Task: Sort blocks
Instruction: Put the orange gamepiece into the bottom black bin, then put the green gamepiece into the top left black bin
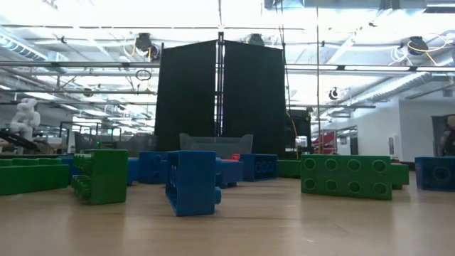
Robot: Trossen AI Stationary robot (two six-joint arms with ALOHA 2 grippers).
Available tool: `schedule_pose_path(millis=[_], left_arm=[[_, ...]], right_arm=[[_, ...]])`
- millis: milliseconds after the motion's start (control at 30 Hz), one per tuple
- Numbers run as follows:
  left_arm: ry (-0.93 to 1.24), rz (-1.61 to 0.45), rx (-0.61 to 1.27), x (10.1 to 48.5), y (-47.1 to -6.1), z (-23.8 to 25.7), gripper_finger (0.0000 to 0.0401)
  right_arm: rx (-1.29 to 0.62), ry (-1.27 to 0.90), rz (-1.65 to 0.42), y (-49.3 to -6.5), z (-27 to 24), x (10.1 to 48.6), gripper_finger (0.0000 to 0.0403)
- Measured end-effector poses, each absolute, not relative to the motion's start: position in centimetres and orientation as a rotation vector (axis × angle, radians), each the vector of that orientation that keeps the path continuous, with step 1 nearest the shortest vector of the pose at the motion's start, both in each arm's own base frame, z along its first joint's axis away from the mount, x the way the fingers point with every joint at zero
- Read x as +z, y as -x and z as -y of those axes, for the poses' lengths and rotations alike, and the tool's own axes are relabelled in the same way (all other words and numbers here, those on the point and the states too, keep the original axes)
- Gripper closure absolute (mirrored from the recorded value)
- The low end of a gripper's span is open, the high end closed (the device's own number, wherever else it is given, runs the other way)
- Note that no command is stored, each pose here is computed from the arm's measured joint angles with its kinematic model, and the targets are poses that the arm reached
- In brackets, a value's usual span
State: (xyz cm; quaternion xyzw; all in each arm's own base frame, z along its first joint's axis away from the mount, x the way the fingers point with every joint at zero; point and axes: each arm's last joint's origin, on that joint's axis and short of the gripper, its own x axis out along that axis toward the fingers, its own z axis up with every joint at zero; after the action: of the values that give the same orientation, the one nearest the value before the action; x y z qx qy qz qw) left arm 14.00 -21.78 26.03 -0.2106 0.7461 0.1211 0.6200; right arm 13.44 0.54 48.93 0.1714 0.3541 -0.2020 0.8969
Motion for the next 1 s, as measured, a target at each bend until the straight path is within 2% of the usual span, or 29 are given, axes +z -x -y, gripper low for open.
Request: schedule_pose_path(millis=[133,267,400,600,800,1000], left_arm=[[0.502,-1.806,0.261,25.8,-13.8,22.1,0.0092],[0.539,-1.834,0.316,25.7,-13.8,22.1,0.0039],[0.599,-1.739,0.426,25.7,-14.4,21.8,0.0036],[0.563,-1.433,0.429,26.3,-16.0,20.6,0.0062],[0.241,-1.217,0.446,26.4,-18.5,17.6,0.0072],[-0.080,-1.221,0.415,25.6,-22.1,14.1,0.0072]], right_arm=[[-0.416,-0.350,-0.735,-13.4,-0.5,48.9,0.0403],[-0.411,-0.336,-0.738,-13.4,-0.5,48.9,0.0403],[-0.407,-0.328,-0.740,-13.4,-0.5,48.9,0.0403],[-0.400,-0.325,-0.742,-13.4,-0.6,48.9,0.0403],[-0.392,-0.308,-0.747,-13.4,-0.6,48.9,0.0403],[-0.389,-0.304,-0.748,-13.4,-0.6,48.9,0.0403]])
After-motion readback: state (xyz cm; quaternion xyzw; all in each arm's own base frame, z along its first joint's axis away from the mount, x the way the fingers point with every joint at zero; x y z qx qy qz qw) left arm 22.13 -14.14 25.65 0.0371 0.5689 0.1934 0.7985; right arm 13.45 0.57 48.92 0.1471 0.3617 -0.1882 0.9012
